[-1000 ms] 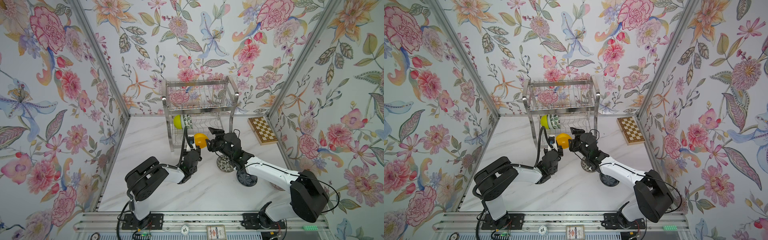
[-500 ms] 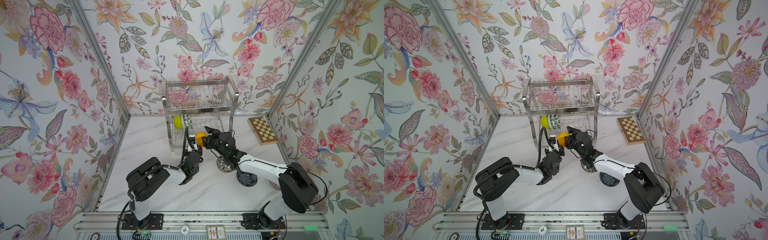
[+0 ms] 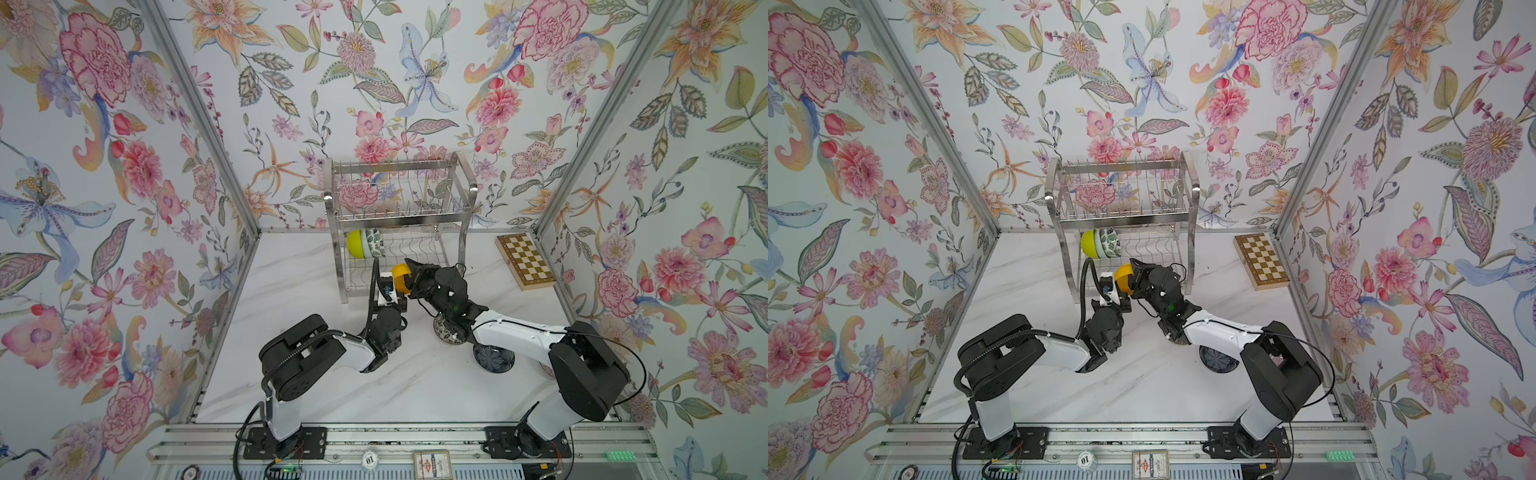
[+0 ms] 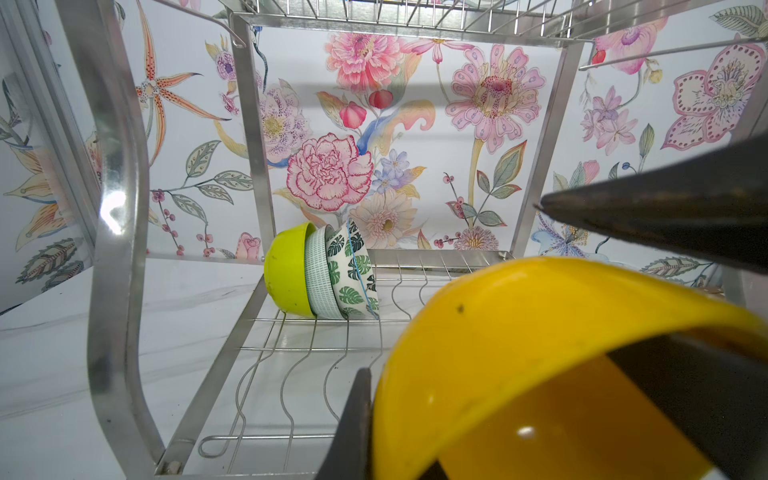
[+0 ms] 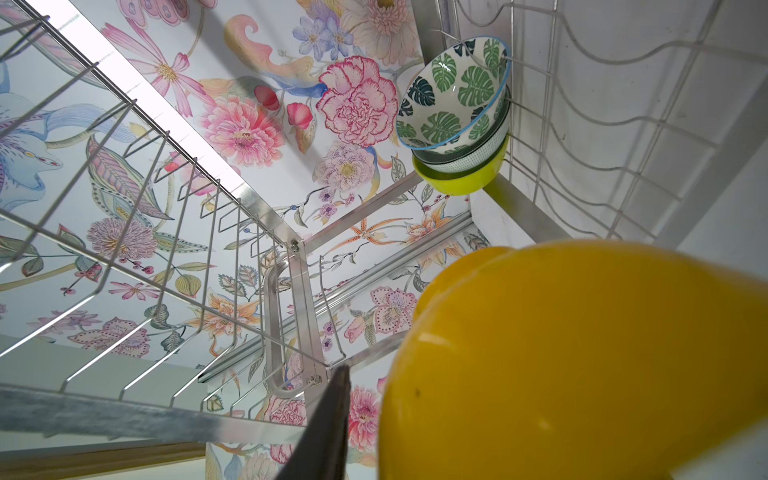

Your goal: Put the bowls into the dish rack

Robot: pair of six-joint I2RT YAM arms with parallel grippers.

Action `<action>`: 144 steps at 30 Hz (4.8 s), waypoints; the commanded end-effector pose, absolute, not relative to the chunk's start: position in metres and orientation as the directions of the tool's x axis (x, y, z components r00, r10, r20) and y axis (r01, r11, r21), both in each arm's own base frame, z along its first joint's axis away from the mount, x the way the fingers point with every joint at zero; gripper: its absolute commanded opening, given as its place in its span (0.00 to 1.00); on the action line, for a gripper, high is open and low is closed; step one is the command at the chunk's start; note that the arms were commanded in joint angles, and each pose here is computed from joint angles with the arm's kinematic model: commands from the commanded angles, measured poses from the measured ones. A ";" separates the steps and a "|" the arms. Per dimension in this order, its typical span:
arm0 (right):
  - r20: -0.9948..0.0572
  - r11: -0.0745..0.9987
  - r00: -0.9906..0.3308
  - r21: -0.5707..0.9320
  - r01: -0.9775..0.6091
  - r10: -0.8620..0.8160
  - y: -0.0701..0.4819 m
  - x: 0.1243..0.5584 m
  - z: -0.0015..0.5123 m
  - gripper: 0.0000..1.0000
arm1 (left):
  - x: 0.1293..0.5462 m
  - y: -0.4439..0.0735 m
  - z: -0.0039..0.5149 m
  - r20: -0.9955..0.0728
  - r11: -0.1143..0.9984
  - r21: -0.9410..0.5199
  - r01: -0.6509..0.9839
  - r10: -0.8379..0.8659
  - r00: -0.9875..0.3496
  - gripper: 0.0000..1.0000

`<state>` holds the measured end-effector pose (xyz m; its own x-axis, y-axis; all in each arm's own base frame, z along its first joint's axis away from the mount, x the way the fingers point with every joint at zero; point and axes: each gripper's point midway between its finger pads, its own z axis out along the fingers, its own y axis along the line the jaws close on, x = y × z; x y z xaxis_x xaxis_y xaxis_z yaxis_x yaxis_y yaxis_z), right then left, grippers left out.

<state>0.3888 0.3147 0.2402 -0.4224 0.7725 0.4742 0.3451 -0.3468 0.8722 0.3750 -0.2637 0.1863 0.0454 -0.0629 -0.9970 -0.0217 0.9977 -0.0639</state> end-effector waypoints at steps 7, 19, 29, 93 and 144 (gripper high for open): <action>0.485 -0.382 -0.415 0.871 0.310 0.770 0.308 0.387 0.248 0.04 | 0.374 -0.261 0.191 -0.994 0.994 -0.093 -0.054 -0.089 0.068 0.00; 0.187 -0.186 -0.541 0.981 0.058 0.820 0.307 0.403 0.279 0.00 | 0.359 -0.253 0.202 -0.987 0.986 -0.162 0.036 -0.163 0.001 0.59; -0.254 0.124 -0.627 0.962 -0.244 0.737 0.319 0.428 0.278 0.00 | 0.351 -0.236 0.216 -0.931 0.926 -0.313 0.211 -0.256 -0.258 0.99; -0.514 0.222 -0.645 0.848 -0.481 0.566 0.377 0.592 0.179 0.00 | 0.442 -0.205 0.156 -0.969 0.987 0.138 0.089 0.153 -0.195 0.99; -0.483 0.334 -0.762 0.870 -0.363 0.432 0.386 0.599 0.136 0.16 | 0.413 -0.170 0.137 -0.957 0.998 0.058 0.009 0.058 -0.284 0.99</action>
